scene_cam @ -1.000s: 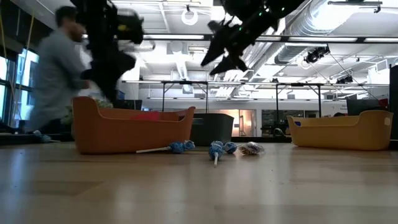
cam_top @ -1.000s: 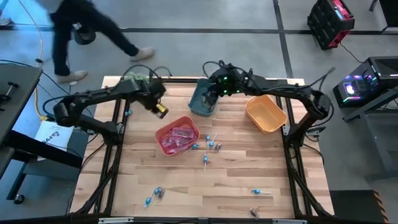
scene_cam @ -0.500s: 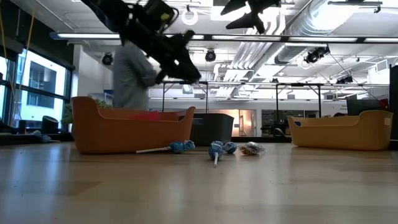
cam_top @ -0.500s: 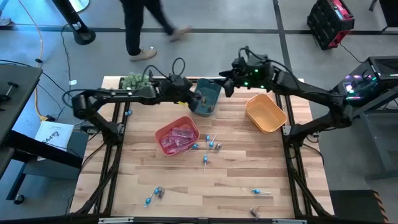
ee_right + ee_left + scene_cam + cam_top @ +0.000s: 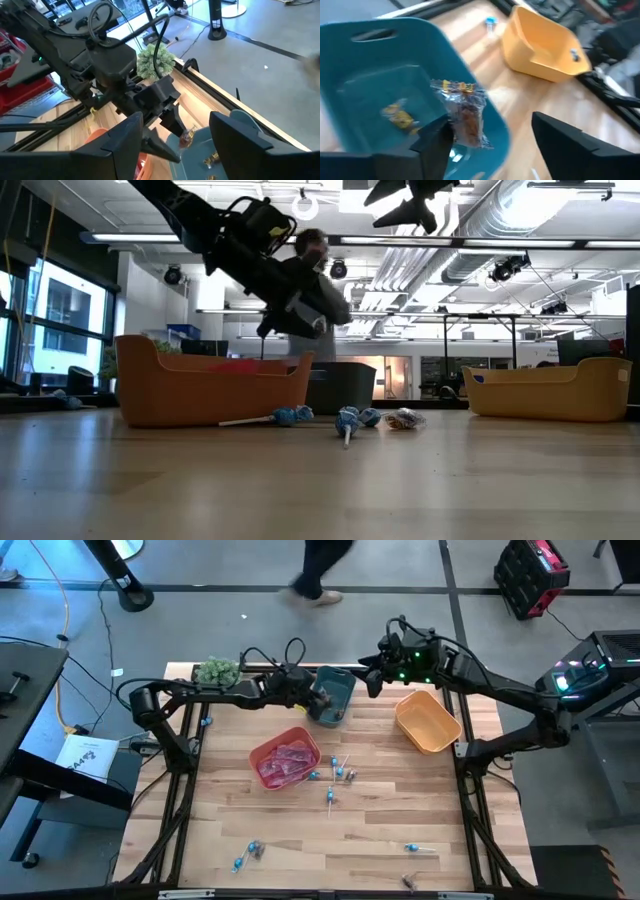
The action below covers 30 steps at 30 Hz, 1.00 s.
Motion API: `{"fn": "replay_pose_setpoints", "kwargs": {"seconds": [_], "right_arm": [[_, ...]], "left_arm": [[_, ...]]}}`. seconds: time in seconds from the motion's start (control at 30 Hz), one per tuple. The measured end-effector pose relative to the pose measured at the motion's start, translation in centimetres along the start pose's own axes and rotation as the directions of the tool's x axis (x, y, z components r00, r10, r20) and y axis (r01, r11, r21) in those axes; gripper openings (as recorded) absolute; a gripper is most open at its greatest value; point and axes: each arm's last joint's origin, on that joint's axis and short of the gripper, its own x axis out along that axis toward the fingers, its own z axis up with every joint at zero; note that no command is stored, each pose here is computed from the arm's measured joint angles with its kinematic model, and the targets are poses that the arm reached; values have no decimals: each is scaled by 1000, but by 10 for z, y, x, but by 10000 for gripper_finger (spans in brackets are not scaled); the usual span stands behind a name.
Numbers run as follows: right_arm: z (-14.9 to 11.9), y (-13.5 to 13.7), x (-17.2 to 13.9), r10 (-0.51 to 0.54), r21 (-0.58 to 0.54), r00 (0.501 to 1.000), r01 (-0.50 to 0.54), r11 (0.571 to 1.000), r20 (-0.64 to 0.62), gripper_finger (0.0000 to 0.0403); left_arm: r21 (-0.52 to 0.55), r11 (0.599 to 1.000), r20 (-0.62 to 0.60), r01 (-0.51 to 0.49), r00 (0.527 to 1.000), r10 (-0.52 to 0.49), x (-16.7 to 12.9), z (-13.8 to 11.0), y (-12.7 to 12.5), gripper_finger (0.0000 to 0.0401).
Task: Sort candy
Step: Put the black candy into the blue bin
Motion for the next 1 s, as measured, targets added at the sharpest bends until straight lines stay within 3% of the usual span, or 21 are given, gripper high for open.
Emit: {"fn": "replay_pose_setpoints", "kwargs": {"seconds": [0.13,0.23,0.3,0.43,0.67,0.8,1.0], "right_arm": [[0,0,0,4,1,1000,-4,1000,-1,224],[-3,-1,0,1,47,999,0,999,-34,224],[-7,-1,1,7,69,997,-2,998,-79,224],[-17,-5,12,-18,89,985,34,995,-173,224],[-39,-13,60,-41,142,953,87,986,-301,224],[-50,-16,79,-37,130,933,89,987,-358,224],[-55,-6,60,27,79,894,10,997,-447,224]], "left_arm": [[2,999,-20,34,999,-34,1,-3,-5,284],[67,996,-13,61,998,-60,-1,-4,-13,286],[169,982,22,89,995,-94,-5,-1,-24,285],[405,911,136,-82,990,28,-5,-1,-34,285],[571,789,195,-226,971,137,-5,-4,-38,285],[508,820,180,-262,964,197,-8,-5,-35,285],[404,901,-53,-158,979,196,-39,-13,-34,285]]}}
